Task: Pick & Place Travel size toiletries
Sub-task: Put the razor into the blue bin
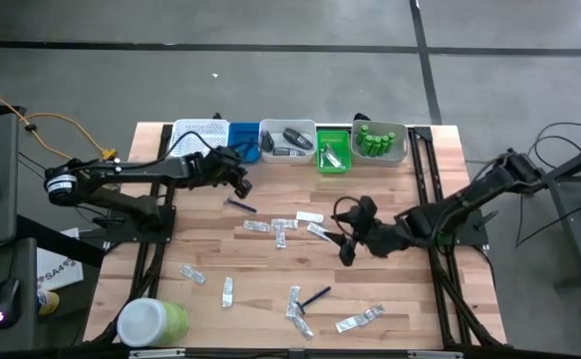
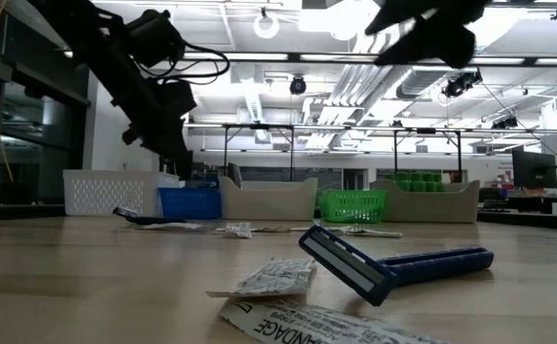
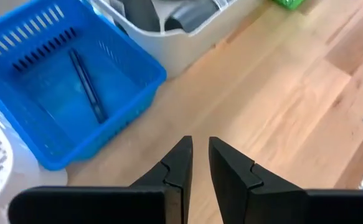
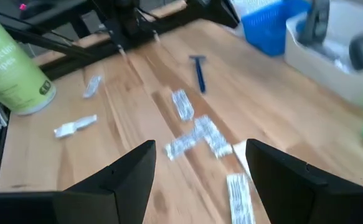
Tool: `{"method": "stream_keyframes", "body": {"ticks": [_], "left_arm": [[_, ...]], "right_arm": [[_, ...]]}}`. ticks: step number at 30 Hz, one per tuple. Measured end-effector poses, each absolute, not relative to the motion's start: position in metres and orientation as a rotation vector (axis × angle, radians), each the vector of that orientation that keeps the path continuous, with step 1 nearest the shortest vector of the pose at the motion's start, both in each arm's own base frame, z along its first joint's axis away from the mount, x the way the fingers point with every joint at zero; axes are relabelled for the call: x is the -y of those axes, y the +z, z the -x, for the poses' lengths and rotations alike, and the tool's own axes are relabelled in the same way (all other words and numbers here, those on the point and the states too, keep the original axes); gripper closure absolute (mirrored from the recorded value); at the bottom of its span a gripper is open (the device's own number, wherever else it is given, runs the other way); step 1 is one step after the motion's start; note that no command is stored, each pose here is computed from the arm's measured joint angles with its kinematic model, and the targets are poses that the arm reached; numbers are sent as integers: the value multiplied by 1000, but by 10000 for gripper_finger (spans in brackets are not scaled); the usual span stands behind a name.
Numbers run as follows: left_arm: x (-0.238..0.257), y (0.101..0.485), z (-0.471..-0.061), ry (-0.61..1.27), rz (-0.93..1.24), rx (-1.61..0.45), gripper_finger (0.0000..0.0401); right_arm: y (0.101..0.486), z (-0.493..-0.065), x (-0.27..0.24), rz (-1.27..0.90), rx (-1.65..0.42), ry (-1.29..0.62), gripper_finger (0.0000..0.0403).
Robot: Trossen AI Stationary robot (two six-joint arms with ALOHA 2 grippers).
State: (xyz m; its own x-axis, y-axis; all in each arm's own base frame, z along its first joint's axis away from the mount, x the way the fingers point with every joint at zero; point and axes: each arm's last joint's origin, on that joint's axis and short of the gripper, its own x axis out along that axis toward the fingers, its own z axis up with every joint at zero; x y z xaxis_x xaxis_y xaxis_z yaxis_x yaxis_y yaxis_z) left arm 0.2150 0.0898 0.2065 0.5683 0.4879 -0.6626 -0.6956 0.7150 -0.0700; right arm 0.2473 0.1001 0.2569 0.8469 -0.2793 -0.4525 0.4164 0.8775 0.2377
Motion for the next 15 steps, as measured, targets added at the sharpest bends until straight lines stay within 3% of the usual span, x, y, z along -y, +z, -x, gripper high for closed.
{"method": "stream_keyframes", "body": {"ticks": [15], "left_arm": [[-73,207,-199,725,566,-959,350]], "right_arm": [[210,-215,-123,-436,-328,-453,160]]}}
